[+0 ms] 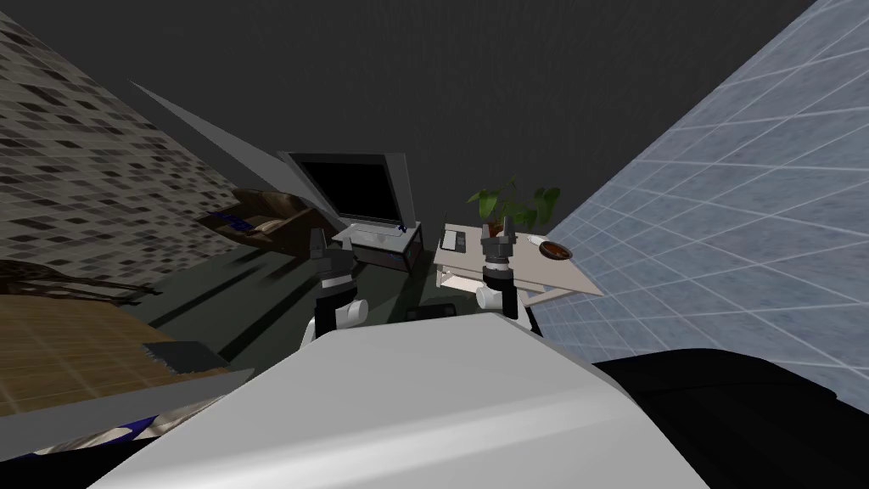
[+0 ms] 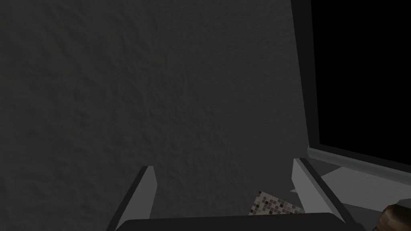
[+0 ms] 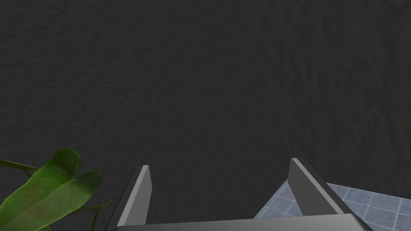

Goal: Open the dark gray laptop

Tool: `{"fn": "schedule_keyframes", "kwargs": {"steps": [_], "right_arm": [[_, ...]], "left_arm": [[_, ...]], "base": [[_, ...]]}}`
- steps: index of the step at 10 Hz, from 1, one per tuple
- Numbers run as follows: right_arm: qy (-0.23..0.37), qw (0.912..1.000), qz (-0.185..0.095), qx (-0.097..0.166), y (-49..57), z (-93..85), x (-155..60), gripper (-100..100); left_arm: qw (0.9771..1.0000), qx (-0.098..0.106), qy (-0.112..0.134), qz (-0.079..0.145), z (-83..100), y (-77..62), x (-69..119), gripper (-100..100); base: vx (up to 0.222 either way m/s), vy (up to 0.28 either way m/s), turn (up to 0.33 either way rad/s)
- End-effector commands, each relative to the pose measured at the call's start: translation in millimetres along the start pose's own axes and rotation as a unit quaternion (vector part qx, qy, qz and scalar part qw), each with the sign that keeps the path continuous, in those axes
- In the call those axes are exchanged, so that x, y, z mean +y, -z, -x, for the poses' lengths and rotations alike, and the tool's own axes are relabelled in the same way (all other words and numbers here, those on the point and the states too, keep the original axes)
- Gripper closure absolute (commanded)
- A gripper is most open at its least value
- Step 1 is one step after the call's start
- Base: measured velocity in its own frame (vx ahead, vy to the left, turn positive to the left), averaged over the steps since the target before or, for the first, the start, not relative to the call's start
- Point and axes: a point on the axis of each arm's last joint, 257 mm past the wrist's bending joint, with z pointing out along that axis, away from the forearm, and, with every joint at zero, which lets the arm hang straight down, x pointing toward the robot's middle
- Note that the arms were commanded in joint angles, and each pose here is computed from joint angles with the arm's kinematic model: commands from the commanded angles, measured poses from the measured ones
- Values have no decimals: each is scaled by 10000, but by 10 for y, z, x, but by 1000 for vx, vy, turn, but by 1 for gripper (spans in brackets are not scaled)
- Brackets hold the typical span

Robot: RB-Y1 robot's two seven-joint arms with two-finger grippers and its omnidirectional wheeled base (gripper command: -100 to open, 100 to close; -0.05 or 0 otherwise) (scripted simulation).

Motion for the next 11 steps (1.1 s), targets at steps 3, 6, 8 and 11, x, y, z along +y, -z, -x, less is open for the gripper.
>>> {"fn": "schedule_keyframes", "kwargs": {"steps": [3,6,8,11], "right_arm": [[0,10000,1,0,0,0,1,0],[0,10000,2,0,0,0,1,0],[0,10000,2,0,-1,0,2,0],[377,9980,-427,273,118,32,-248,-100]], "left_arm": [[10000,0,0,-1,0,0,-1,0],[10000,0,0,-2,0,0,-1,0],[10000,0,0,-2,0,-1,-2,0],[10000,0,0,1,0,1,1,0]], "base": [[0,0,0],[0,0,0],[0,0,0],[40,45,-13]]}}
